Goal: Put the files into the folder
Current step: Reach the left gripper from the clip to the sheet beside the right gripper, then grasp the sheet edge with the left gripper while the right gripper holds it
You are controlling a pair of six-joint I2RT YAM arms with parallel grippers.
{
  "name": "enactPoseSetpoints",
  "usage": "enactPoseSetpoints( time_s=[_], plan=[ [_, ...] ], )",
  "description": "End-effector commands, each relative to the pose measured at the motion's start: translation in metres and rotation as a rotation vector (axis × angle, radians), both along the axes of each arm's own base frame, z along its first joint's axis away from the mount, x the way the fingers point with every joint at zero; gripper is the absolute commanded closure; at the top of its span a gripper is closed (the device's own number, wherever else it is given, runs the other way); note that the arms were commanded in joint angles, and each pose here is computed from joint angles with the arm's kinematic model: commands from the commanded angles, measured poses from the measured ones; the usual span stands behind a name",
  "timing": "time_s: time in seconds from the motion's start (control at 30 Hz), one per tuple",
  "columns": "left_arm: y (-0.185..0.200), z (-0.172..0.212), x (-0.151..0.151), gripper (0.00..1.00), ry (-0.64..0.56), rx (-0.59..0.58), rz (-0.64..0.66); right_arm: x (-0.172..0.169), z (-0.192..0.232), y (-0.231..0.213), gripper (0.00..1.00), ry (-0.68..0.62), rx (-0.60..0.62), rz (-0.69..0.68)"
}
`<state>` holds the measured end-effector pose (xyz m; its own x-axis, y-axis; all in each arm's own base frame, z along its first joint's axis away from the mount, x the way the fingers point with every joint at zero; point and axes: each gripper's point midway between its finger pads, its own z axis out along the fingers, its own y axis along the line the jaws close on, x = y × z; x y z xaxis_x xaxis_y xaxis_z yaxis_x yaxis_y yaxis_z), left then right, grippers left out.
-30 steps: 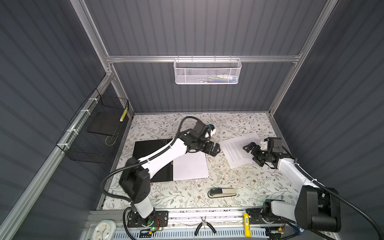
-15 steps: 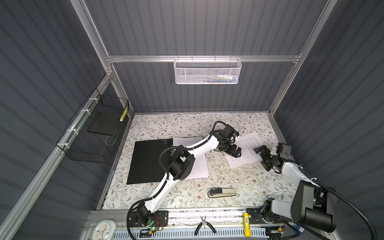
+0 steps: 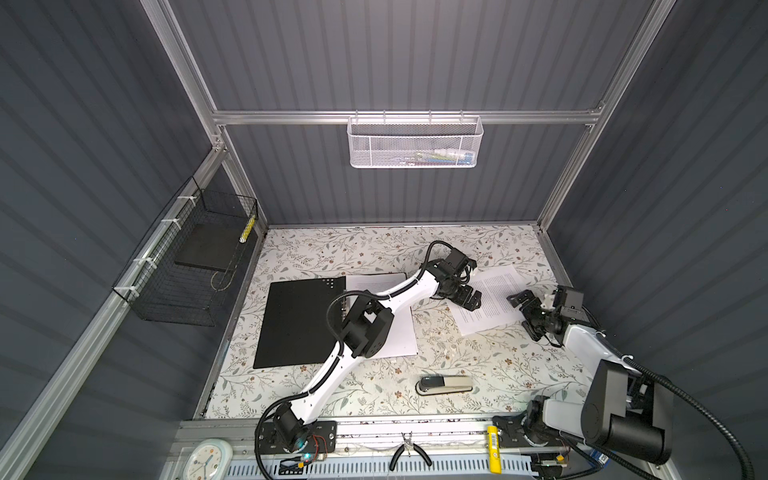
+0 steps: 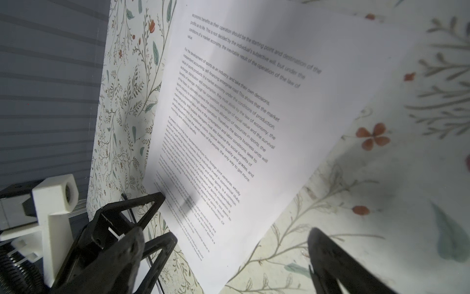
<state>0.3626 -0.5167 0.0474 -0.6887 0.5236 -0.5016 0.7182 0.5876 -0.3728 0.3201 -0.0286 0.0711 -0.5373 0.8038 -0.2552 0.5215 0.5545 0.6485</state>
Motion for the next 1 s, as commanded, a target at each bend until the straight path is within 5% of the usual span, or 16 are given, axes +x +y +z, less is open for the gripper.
enactPoseSetpoints(
  time_s=[0.0, 0.37, 0.97],
  plan=[
    [0.023, -0.031, -0.006, 0.00, 0.047, 0.099, 0.033, 0.011, 0.009, -0.012, 0.01, -0.002, -0.037, -0.012],
    [0.080, -0.055, -0.011, 0.00, 0.113, 0.215, 0.268, 0.040, 0.006, -0.042, 0.01, 0.084, -0.120, -0.066],
    [0.078, -0.038, -0.019, 0.00, 0.129, 0.161, 0.235, 0.068, -0.034, -0.038, 0.01, 0.348, -0.078, -0.054]
  ],
)
